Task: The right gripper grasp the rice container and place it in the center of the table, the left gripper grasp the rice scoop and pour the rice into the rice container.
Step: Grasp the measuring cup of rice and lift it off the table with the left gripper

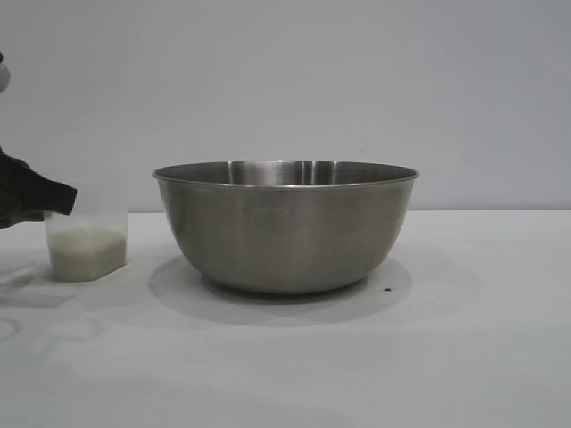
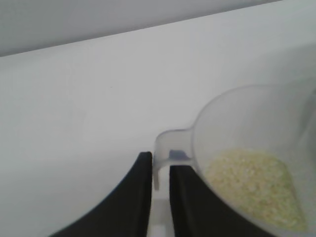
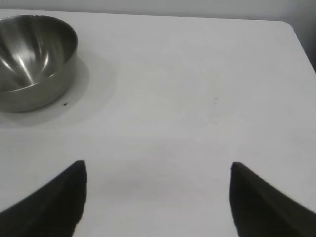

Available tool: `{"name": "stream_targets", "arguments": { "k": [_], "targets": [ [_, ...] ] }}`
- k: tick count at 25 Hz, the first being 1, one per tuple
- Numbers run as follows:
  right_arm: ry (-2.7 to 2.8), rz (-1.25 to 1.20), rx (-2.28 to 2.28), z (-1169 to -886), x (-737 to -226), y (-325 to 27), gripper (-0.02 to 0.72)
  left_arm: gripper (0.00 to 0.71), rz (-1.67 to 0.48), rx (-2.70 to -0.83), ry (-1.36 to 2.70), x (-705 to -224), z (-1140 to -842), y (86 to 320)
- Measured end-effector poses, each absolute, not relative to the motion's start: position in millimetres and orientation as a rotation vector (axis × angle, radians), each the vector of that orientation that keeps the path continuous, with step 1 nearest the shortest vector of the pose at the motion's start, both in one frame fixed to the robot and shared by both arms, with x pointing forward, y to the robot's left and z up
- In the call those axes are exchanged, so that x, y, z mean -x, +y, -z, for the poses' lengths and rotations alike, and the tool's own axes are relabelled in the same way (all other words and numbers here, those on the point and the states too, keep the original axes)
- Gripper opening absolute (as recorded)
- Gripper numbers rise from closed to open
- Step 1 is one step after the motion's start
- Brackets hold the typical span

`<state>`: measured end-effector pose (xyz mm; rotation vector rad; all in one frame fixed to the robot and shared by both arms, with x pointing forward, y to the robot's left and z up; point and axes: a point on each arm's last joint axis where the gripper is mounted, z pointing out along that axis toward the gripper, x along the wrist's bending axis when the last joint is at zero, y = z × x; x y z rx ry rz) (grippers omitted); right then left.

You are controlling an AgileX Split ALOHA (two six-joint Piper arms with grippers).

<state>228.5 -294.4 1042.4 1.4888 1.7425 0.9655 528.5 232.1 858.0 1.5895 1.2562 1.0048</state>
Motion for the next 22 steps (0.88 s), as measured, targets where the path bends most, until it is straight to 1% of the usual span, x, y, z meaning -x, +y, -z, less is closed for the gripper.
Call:
{"name": "stream_targets", "arguments": {
  "k": [1,2,10,11,13,22],
  "targets": [
    [1.742,-0.965,-1.489,-1042.4,-228.5,-294.4,0.535,0.1,-1.005,-1.588,1.25,-530.2,-858.3,231.3],
    [1.742,-0.965,-1.489,-1042.4,-228.5,-294.4,0.535,0.144,-1.004,-1.588,1.243,-532.0,-858.0,230.4],
    [1.742,-0.965,-1.489,-1042.4,-228.5,-294.4,0.535,0.145,-0.982,-1.66,1.096,-550.4,-848.3,215.7],
    [1.742,-0.965,-1.489,-1042.4,-228.5,-294.4,0.535,0.071,-0.983,-1.67,1.071,-552.3,-848.3,213.9],
    [1.742,-0.965,-1.489,-1042.4,-228.5,-294.4,0.535,0.0,-0.989,-1.675,1.038,-556.3,-849.4,211.3],
    [1.742,-0.965,-1.489,-1042.4,-228.5,-294.4,0.535,0.0,-1.014,-1.67,1.025,-561.9,-850.6,210.6]
  ]
}}
